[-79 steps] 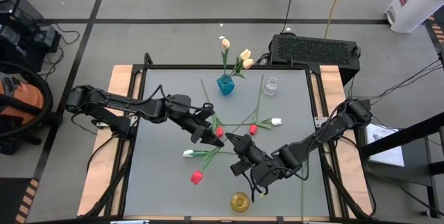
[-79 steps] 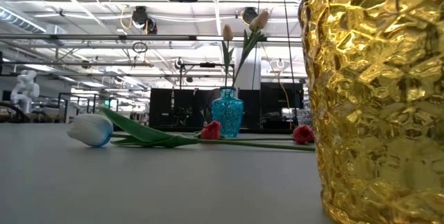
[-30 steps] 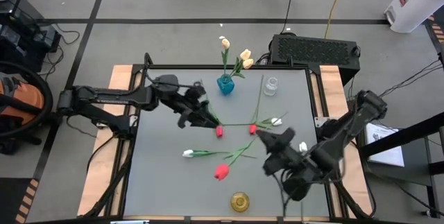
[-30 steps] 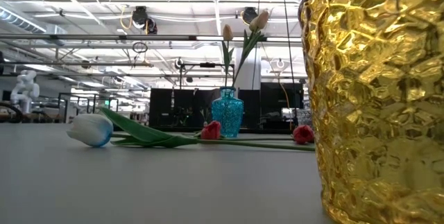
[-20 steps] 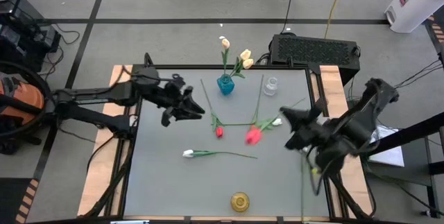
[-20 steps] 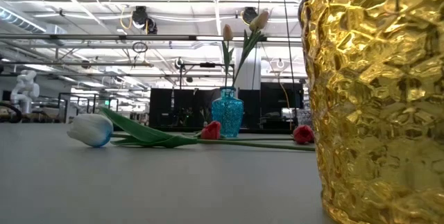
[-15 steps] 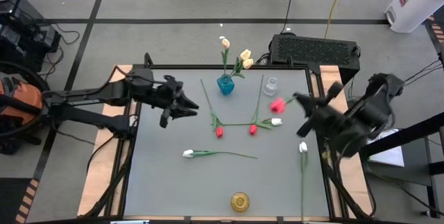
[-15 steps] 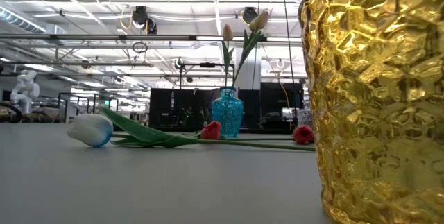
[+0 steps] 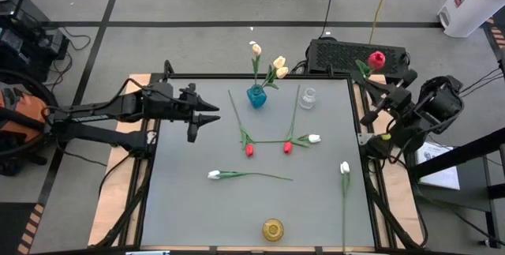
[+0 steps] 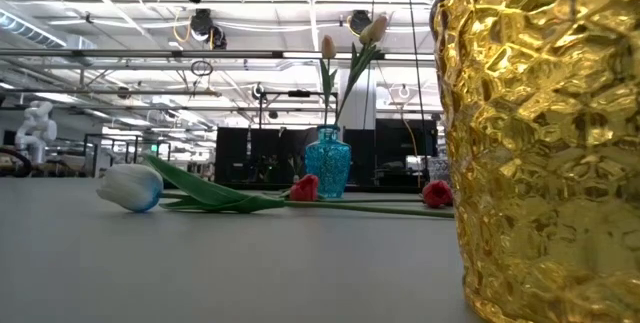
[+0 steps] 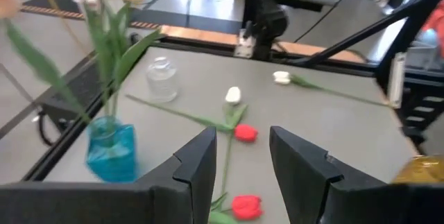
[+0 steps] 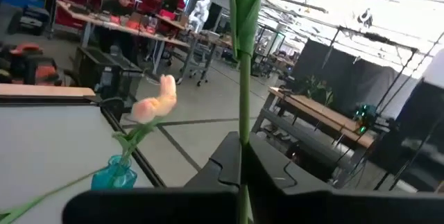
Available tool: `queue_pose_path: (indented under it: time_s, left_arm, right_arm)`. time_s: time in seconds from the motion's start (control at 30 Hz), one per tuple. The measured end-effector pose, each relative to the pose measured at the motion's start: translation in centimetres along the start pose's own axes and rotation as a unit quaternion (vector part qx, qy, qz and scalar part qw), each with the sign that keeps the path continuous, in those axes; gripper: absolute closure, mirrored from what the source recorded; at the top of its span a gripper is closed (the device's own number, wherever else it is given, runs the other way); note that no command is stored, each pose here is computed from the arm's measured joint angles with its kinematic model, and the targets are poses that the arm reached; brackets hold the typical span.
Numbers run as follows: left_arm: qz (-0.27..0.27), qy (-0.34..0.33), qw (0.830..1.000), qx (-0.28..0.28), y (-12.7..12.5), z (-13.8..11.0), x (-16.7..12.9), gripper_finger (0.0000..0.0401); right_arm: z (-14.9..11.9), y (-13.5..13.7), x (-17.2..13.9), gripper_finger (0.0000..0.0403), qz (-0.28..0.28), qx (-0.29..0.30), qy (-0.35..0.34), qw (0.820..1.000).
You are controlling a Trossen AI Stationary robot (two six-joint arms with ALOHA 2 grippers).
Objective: Sort flowers into vase by color
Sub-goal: Put the right red flower into the transparent vase
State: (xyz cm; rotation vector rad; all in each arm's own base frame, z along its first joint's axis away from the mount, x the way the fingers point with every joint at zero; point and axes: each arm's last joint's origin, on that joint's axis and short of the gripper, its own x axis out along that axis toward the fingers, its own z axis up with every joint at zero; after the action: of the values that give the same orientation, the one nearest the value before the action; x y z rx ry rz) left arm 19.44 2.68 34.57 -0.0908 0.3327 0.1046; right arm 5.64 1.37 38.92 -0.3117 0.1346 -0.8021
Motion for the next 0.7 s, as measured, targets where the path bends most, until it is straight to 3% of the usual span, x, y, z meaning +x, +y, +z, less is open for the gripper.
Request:
queue_pose_path:
  time_s: [0.23, 0.47, 0.7]
  left_arm:
    - [0.014, 0.003, 1.000, -0.008, 0.4, -2.1, 0.1, 0.0260]
    - [0.019, -0.006, 1.000, -0.020, 0.6, -4.5, 1.4, 0.0260]
    - [0.025, -0.018, 0.999, -0.020, 0.8, -6.0, 2.1, 0.0260]
  right_arm:
    - [-4.5, -1.0, 0.0, 0.0402, 0.000, 0.056, -0.001, 0.998]
    - [-8.5, 0.1, 0.0, 0.0402, 0.000, 0.092, 0.000, 0.996]
    - [-9.2, 2.0, 0.0, 0.0403, 0.000, 0.101, 0.000, 0.995]
